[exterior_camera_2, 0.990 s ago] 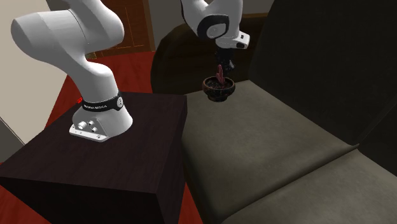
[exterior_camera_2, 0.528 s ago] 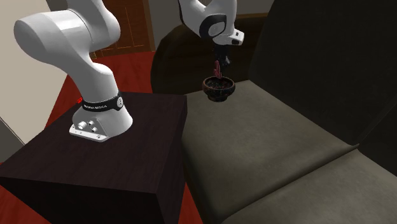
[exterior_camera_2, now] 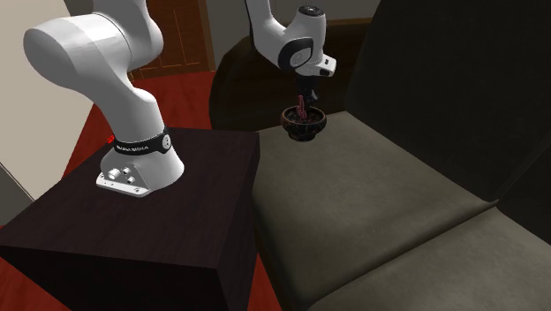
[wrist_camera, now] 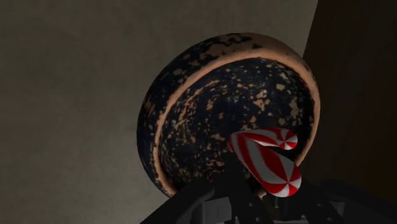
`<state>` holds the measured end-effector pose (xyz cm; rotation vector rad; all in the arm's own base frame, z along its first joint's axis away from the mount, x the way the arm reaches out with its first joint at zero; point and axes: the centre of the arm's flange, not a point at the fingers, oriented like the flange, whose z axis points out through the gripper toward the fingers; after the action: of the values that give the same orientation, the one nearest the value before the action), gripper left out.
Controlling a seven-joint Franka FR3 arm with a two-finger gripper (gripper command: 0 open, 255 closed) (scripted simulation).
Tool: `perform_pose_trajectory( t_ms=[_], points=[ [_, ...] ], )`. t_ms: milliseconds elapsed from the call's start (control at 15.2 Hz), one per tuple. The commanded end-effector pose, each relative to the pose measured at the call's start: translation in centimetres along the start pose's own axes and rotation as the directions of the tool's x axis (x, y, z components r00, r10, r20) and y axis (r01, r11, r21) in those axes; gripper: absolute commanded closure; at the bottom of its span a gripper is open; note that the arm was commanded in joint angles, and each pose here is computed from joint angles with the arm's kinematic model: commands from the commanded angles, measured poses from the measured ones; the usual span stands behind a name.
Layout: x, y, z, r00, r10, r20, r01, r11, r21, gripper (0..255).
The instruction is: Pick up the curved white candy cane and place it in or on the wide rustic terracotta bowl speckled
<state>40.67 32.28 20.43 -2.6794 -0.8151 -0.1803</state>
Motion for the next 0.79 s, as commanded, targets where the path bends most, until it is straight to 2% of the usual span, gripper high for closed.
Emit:
perform_pose_trajectory(
  t_ms=[0,264,726],
  points=[
    [-0.2,0.3,1.0,1.000,0.000,0.000,0.000,1.000,0.000,255],
    [-0.6,0.9,2.9,1.000,0.000,0.000,0.000,1.000,0.000,255],
    [-0.6,0.9,2.9,1.000,0.000,0.000,0.000,1.000,0.000,255]
  ],
)
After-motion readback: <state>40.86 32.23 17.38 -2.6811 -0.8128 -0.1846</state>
